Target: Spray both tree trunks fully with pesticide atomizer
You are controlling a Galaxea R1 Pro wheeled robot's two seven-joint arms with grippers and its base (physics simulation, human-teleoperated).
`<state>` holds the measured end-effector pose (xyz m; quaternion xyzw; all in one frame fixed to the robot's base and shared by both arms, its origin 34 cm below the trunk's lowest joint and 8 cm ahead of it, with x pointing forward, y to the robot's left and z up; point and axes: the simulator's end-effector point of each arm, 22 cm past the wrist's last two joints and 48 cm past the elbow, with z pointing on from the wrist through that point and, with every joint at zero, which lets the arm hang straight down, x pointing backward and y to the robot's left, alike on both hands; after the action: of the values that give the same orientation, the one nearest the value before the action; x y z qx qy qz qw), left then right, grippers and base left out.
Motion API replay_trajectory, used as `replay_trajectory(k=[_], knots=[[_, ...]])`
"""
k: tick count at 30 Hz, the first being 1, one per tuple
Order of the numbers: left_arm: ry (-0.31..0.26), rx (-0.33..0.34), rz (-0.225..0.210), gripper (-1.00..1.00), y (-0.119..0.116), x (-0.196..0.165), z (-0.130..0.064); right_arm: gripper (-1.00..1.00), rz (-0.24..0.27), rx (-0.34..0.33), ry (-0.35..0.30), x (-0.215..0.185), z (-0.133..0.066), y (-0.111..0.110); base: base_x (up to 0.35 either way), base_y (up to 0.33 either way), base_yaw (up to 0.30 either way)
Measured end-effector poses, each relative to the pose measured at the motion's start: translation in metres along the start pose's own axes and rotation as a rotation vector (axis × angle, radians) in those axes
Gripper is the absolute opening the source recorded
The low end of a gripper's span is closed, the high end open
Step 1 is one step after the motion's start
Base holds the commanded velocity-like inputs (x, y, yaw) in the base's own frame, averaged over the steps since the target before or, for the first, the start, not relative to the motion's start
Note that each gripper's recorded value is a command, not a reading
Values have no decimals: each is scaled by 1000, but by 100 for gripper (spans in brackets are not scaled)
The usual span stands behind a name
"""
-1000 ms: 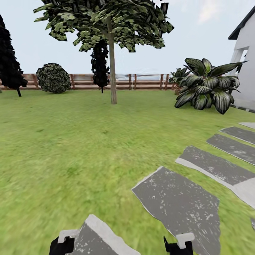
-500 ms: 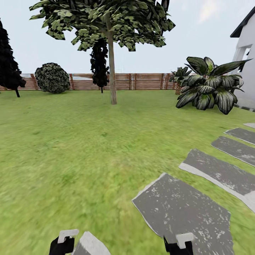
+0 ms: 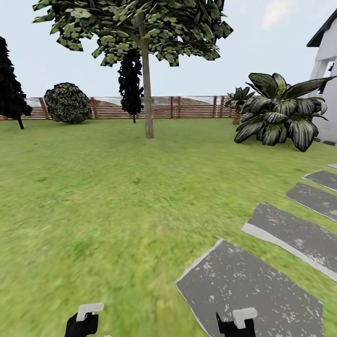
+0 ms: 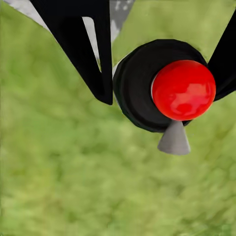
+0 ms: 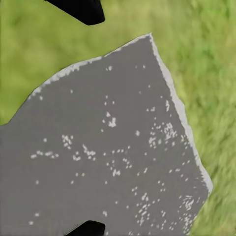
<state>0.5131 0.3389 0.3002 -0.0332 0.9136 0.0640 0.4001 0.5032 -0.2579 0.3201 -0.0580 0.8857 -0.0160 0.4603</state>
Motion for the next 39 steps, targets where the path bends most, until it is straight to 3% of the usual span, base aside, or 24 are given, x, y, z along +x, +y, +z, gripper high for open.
replay_trajectory(k=[39], knots=[[0, 0, 0, -100, 0, 0, 0, 100, 0, 0, 1, 0, 0, 0, 335, 0, 0]])
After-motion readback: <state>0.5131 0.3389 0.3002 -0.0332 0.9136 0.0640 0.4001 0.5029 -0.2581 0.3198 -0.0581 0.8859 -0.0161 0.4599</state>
